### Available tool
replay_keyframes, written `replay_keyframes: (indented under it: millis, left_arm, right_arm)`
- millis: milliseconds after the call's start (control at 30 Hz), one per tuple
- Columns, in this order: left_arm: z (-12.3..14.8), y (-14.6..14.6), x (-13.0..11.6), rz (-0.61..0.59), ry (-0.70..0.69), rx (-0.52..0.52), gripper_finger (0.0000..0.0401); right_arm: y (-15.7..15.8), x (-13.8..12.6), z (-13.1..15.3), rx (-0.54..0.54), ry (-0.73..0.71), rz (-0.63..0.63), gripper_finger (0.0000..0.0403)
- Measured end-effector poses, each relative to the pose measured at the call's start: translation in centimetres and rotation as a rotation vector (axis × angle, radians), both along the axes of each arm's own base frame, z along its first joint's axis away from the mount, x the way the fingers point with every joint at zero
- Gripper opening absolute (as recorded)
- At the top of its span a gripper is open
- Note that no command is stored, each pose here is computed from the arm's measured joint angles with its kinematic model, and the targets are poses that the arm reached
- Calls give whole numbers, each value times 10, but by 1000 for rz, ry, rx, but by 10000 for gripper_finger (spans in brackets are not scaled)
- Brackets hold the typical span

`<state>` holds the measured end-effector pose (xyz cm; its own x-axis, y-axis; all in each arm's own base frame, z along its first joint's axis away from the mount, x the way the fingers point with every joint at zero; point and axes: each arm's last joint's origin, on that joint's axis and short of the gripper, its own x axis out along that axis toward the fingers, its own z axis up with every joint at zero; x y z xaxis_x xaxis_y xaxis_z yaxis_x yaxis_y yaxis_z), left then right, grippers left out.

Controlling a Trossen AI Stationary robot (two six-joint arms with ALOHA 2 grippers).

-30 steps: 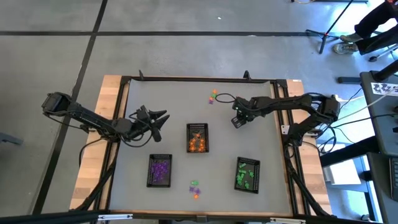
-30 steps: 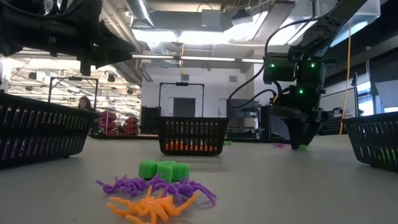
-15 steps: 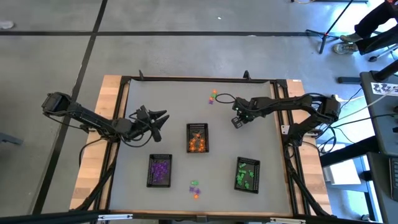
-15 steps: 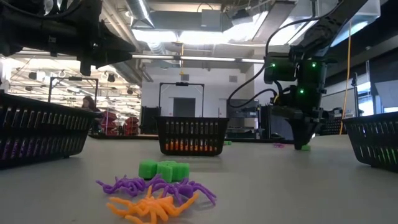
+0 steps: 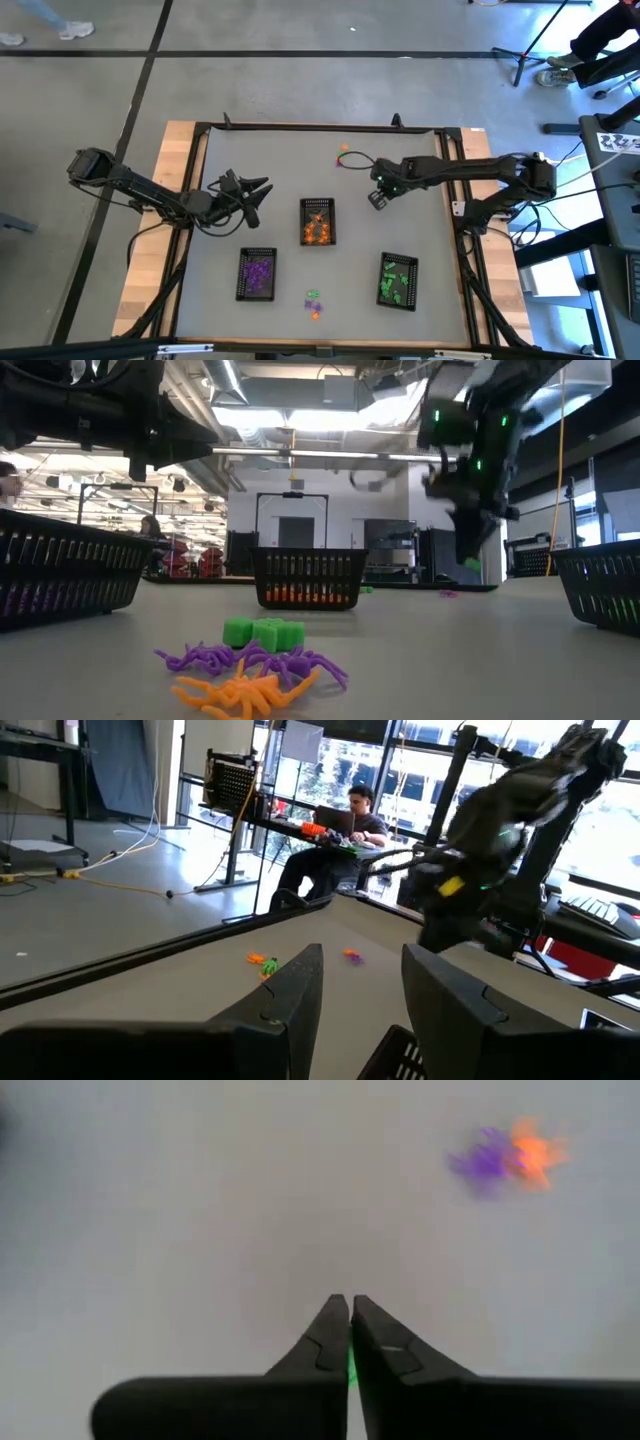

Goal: Sort Halloween decoration
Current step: Put the green skeleton toy into the bottom right black bin

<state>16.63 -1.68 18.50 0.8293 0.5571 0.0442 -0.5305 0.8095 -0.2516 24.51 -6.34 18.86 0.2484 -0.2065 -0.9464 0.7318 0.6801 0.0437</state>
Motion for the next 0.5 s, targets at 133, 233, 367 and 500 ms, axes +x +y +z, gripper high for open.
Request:
replay_keyframes:
  millis: [133,233,367,500]
  left_arm:
    - [0,0,0,0,0,0,131]
    - [0,0,0,0,0,0,131]
    - [0,0,0,0,0,0,131]
    - [0,0,0,0,-2,-2,131]
  right_arm:
    - [36,7,15,40,-41,172,1]
    - [73,7,21,106,-79,312,1]
    - [128,-1,20,185,-70,464,1]
    - [172,-17,21,241,-59,513,2]
